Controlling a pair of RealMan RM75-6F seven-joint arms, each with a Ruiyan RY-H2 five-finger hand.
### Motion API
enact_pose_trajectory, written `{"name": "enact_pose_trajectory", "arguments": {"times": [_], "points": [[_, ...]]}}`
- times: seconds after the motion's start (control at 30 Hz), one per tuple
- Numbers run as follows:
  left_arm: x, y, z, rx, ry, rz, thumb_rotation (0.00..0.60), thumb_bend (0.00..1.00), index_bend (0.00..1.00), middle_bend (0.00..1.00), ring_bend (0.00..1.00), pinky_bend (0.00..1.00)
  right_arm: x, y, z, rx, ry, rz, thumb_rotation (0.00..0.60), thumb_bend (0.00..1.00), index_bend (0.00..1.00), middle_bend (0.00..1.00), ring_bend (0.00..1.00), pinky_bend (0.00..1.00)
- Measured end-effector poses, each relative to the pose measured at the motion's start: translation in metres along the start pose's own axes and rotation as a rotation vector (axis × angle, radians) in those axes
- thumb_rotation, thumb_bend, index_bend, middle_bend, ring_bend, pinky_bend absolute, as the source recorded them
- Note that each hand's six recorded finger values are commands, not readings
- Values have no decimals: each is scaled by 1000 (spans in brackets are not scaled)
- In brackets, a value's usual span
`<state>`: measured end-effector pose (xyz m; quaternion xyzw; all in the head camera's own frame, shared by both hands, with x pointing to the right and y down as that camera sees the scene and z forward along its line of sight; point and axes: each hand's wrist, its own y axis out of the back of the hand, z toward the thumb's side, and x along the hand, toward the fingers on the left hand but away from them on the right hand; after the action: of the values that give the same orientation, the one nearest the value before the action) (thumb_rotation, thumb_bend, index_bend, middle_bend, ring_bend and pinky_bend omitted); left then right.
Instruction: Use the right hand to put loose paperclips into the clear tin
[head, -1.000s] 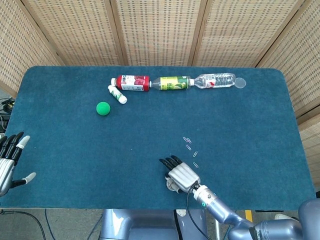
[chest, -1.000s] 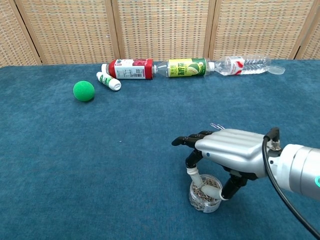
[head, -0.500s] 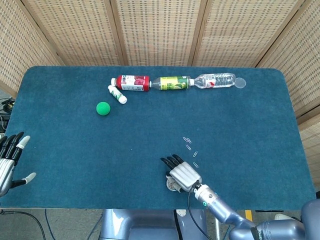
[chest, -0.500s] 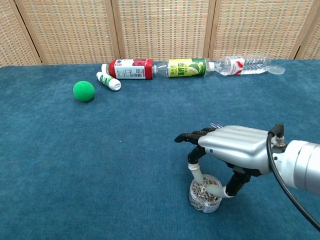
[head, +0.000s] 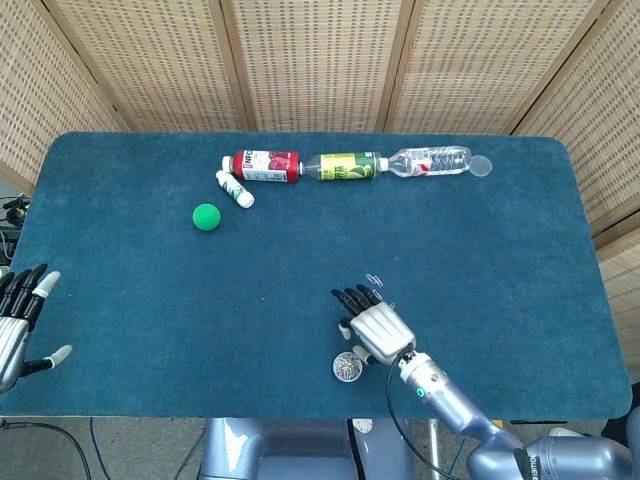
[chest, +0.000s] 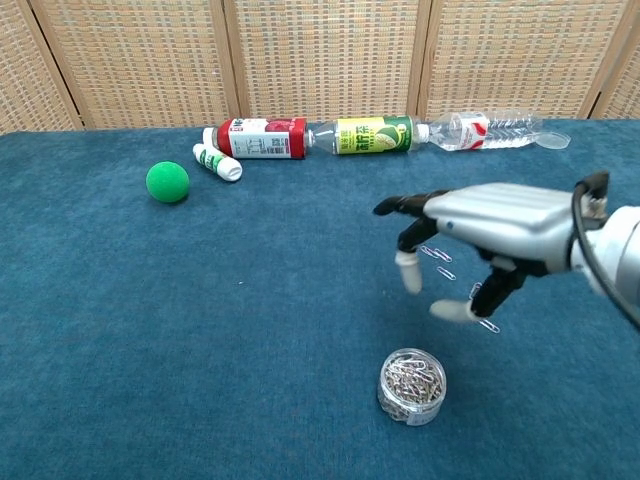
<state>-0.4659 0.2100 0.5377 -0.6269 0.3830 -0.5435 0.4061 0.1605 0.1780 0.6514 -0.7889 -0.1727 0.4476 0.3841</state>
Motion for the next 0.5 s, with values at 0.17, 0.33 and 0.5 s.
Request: {"name": "enact_pose_trajectory", "arguments": {"times": [0.17, 0.33, 0.5], "points": [[0, -1, 1, 4, -3, -1, 600, 0, 0, 0, 0, 0, 3, -6, -35, 27, -89, 20, 600, 331, 476, 0, 0, 0], [0, -3, 2, 10, -3, -6, 600, 0, 0, 0, 0, 0, 11, -25, -61, 6, -169, 78, 600, 331, 476, 0, 0, 0], [0, -4, 2, 13, 0, -8, 600, 0, 0, 0, 0, 0, 13, -37, -65, -28, -181, 111, 600, 314, 476, 0, 0, 0]]}}
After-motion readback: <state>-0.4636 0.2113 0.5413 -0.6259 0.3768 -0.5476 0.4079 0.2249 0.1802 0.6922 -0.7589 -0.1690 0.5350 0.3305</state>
